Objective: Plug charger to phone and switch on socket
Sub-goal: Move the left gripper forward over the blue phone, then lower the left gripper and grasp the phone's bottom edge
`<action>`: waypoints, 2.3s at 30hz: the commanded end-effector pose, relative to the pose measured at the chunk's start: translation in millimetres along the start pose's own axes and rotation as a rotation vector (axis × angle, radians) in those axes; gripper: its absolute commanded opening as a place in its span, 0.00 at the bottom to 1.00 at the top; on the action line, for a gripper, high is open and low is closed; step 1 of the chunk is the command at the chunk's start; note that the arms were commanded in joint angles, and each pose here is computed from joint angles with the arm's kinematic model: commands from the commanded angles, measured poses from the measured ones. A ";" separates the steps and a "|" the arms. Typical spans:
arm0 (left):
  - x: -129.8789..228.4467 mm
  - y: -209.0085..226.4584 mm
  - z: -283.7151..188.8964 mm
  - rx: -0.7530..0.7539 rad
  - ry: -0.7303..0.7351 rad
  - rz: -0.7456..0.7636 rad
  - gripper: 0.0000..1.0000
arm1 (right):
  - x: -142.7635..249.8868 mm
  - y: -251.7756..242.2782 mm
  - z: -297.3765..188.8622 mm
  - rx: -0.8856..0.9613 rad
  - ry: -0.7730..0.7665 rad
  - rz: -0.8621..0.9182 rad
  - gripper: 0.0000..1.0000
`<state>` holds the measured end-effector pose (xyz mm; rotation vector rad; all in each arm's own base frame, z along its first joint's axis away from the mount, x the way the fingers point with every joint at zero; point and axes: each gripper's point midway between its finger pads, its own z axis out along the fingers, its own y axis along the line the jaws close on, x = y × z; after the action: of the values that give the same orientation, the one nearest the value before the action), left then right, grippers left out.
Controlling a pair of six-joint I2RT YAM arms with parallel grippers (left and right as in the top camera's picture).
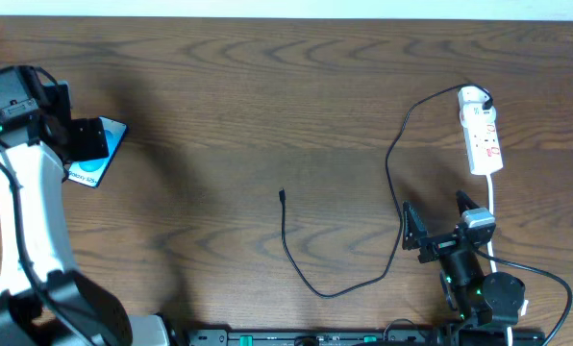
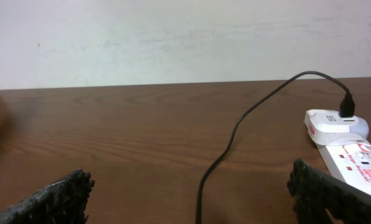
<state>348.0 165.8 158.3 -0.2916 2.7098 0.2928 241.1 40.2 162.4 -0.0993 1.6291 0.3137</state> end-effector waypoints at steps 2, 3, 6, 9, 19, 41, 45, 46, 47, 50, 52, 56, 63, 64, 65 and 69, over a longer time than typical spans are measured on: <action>4.1 -3.8 26.7 0.040 0.067 0.102 0.93 | 1.8 3.1 0.1 -0.016 0.007 0.010 0.99; 6.4 -4.8 32.7 0.045 0.084 0.118 0.93 | 1.8 3.1 0.1 -0.016 0.007 0.010 0.99; 12.4 -7.4 49.8 0.060 0.125 0.171 0.93 | 1.8 3.1 0.1 -0.016 0.007 0.010 0.99; 14.3 -8.8 62.0 0.074 0.158 0.218 0.93 | 1.8 3.1 0.1 -0.016 0.007 0.010 0.99; -19.2 -1.9 89.4 0.105 0.220 0.302 0.93 | 1.8 3.1 0.1 -0.016 0.007 0.010 0.99; -26.5 0.5 124.3 0.259 0.133 0.372 0.98 | 1.8 3.1 0.1 -0.016 0.007 0.010 0.99; -17.5 0.5 133.3 0.274 0.165 0.374 0.98 | 1.8 3.1 0.1 -0.016 0.007 0.010 0.99; -15.7 -0.3 136.2 0.278 0.172 0.374 0.98 | 1.8 3.1 0.1 -0.016 0.007 0.010 0.99; -13.8 -1.4 139.1 0.282 0.179 0.374 0.98 | 1.8 3.1 0.1 -0.016 0.007 0.010 0.99; -9.5 -2.9 145.4 0.290 0.194 0.376 0.98 | 1.8 3.1 0.1 -0.016 0.007 0.010 0.99; -7.0 -3.9 149.0 0.296 0.202 0.384 0.98 | 1.8 3.1 0.1 -0.016 0.007 0.010 0.99; -1.0 -8.3 156.1 0.309 0.225 0.387 0.98 | 1.8 3.1 0.1 -0.016 0.007 0.010 0.99; 5.4 -16.2 165.8 0.272 0.276 0.434 0.98 | 1.8 3.1 0.1 -0.016 0.007 0.010 0.99; 5.8 -15.9 166.4 0.256 0.285 0.445 0.98 | 1.8 3.1 0.1 -0.016 0.007 0.010 0.99; 6.4 -15.7 166.8 0.243 0.293 0.453 0.98 | 1.8 3.1 0.1 -0.016 0.007 0.010 0.99; 9.9 -16.5 171.3 0.226 0.316 0.468 0.98 | 1.8 3.1 0.1 -0.016 0.007 0.010 0.99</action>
<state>404.5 185.3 5.0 0.3588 3.0365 0.0242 241.1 40.2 162.4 -0.0993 1.6291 0.3137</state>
